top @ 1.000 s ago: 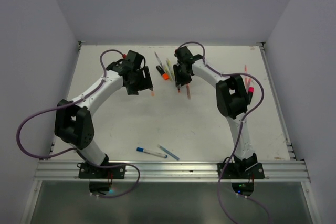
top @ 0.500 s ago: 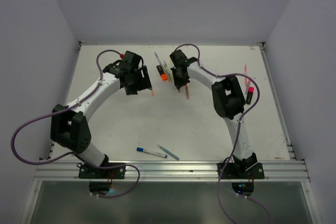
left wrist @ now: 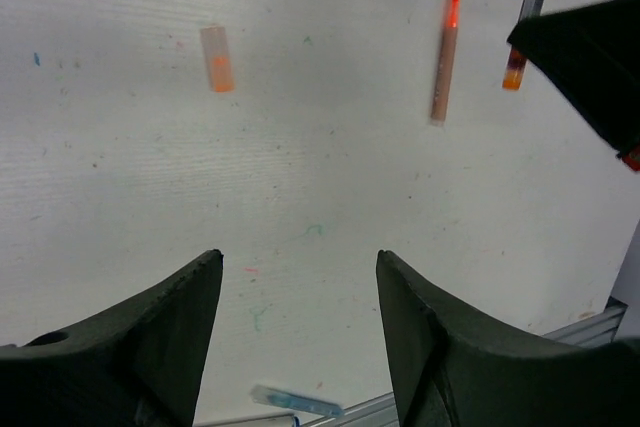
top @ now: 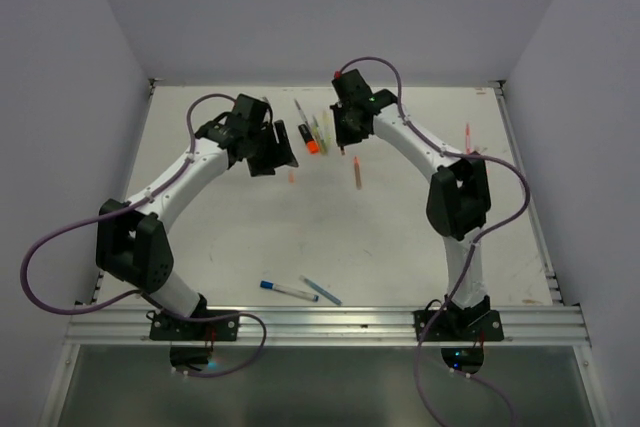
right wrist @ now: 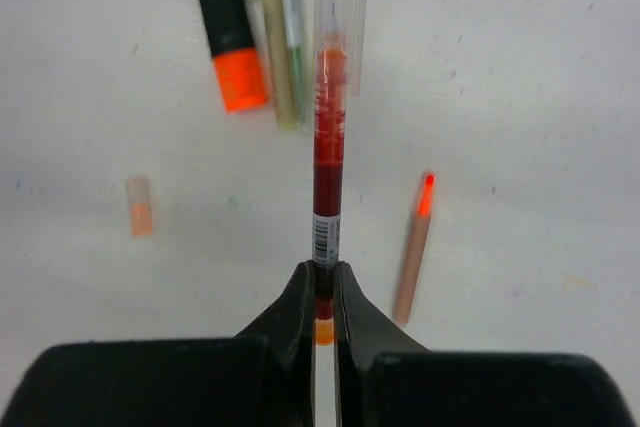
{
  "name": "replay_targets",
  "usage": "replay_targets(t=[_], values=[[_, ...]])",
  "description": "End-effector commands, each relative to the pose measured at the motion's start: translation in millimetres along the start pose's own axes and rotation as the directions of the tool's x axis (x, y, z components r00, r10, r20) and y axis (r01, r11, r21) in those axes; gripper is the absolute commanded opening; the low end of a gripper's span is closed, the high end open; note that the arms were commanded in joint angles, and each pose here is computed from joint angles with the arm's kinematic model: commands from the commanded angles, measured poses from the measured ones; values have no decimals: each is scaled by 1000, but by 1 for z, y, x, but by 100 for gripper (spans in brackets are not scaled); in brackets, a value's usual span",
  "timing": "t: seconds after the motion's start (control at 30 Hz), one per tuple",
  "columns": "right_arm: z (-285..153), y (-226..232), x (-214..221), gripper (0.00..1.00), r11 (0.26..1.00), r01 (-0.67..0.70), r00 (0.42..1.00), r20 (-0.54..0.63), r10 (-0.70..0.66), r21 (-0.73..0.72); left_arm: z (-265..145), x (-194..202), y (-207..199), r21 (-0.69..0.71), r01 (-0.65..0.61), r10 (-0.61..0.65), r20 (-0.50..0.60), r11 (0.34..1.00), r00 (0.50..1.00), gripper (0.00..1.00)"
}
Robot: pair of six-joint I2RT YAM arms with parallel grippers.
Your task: Open the pen caps
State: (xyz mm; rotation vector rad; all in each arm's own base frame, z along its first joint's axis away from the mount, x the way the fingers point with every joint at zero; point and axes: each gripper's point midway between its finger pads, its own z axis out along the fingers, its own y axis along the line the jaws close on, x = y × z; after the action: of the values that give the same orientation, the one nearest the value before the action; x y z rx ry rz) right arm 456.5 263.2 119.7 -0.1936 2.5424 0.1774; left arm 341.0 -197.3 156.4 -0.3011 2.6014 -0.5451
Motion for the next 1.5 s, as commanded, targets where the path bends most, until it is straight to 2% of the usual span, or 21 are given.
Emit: replay_targets(t=[0.0,0.2,0.23,0.27,0.43,0.7,1.07,1.27,1.37,1.4,1.47], values=[[-57,16,17,0,987,8,1000,-24,-12,-162,-20,-25,-37,175,-20,9,62,984,998,66],[-101,44,72,0,892,48,994,-70,-89,-450,-28,-36,-67,347,17,-34,42,938,999,66],[-107,50,89,0,862,30,989,-107,-98,-507,-29,-35,-70,370,21,-36,33,929,999,66],[-118,56,86,0,835,35,992,-79,-94,-549,-26,-32,-71,377,33,-43,18,925,999,67],[-136,71,101,0,754,4,990,-105,-97,-657,-20,-24,-78,437,62,-59,-21,897,998,67],[-146,83,95,0,723,-11,992,-96,-76,-691,-7,-11,-78,425,78,-57,-63,902,996,65],[-161,93,90,0,697,-5,995,-77,-71,-717,7,-8,-69,367,90,-63,-85,926,994,57],[-166,97,88,0,687,0,996,-63,-67,-726,8,-8,-68,360,92,-66,-85,928,994,43],[-164,100,88,0,682,-2,995,-69,-71,-731,8,-7,-68,361,88,-62,-84,928,995,31],[-165,99,88,0,681,-3,995,-70,-72,-732,7,-7,-67,358,85,-60,-82,930,995,19],[-163,100,87,0,682,6,995,-66,-80,-731,7,-6,-67,357,85,-57,-88,930,994,4]])
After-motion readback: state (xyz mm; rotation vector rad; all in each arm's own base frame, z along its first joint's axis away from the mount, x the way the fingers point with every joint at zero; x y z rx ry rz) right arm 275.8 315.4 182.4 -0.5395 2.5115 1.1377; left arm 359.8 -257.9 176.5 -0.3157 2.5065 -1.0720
